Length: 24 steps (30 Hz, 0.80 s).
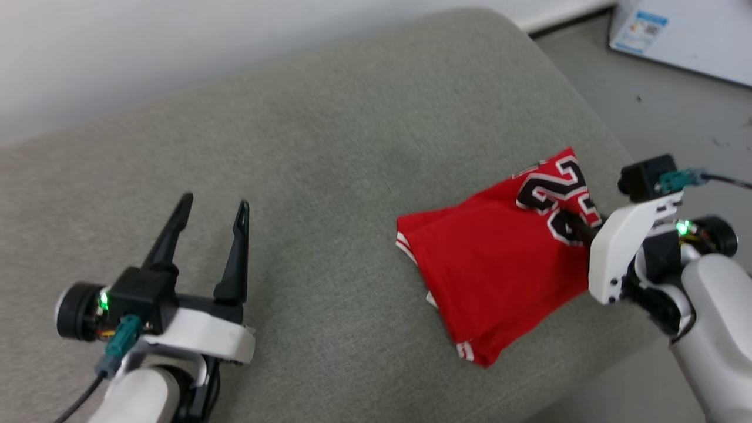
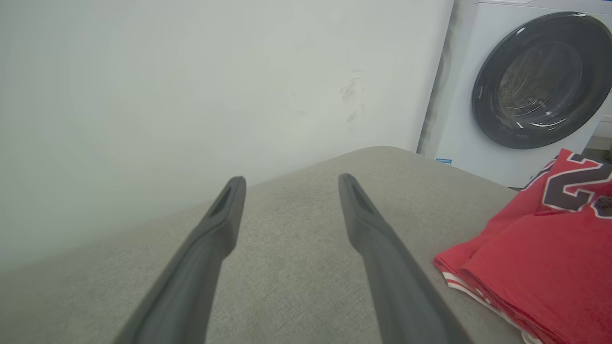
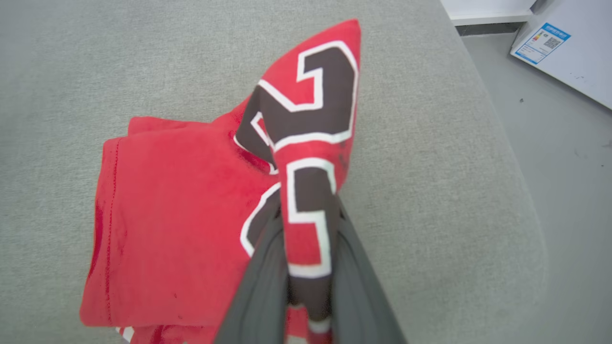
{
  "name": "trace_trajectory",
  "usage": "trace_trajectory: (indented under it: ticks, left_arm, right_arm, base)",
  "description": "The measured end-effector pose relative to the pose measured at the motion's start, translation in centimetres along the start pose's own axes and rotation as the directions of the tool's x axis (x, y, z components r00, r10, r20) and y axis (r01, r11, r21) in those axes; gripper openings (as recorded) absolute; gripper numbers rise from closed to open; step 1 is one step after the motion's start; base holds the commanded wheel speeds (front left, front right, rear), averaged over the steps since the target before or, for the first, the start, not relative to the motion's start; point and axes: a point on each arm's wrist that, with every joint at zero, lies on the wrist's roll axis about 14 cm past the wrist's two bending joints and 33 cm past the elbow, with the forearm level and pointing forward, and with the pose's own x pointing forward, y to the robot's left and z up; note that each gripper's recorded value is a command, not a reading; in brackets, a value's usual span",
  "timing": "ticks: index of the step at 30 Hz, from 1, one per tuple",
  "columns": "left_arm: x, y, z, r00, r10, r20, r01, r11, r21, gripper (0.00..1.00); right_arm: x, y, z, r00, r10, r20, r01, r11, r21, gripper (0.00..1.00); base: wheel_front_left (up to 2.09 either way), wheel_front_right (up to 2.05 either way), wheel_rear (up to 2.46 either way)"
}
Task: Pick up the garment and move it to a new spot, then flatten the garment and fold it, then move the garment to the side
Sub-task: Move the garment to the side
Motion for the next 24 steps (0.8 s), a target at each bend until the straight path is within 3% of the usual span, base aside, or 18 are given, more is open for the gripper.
trace_trajectory:
  ticks: [8, 14, 21, 22, 23, 24]
  left_arm:
    - [4.6, -0.2, -3.3, 0.995, -0.101, -0.015, 0.100, 0.994, -0.033, 1.00]
    - [6.5, 1.1, -6.0, 0.993, -0.117, -0.026, 0.116, 0.992, -0.055, 1.00]
    - [7.1, 3.0, -8.4, 0.994, -0.105, -0.040, 0.103, 0.993, -0.060, 1.00]
    - [7.1, 3.2, -8.7, 0.994, -0.102, -0.044, 0.099, 0.993, -0.060, 1.00]
    - [7.0, 3.4, -9.1, 0.994, -0.099, -0.050, 0.096, 0.993, -0.062, 1.00]
    - [6.9, 3.7, -9.4, 0.994, -0.096, -0.057, 0.092, 0.994, -0.061, 1.00]
  right_arm:
    - [3.8, -5.1, 3.2, 0.983, -0.161, 0.093, 0.160, 0.987, 0.016, 0.00]
    - [6.4, -10.1, 5.3, 0.943, -0.302, 0.139, 0.300, 0.953, 0.039, 0.00]
    - [9.1, -13.6, 3.8, 0.902, -0.415, 0.116, 0.408, 0.909, 0.077, 0.00]
    - [9.6, -13.6, 3.2, 0.902, -0.420, 0.103, 0.415, 0.907, 0.066, 0.16]
    - [10.0, -13.6, 2.3, 0.903, -0.423, 0.082, 0.419, 0.906, 0.055, 0.46]
    - [10.5, -13.4, 1.7, 0.902, -0.424, 0.078, 0.420, 0.905, 0.063, 0.94]
  base:
    - [0.00, 0.00, 0.00]
    - [0.00, 0.00, 0.00]
    - [0.00, 0.00, 0.00]
    - [0.00, 0.00, 0.00]
    - [0.00, 0.00, 0.00]
    - [0.00, 0.00, 0.00]
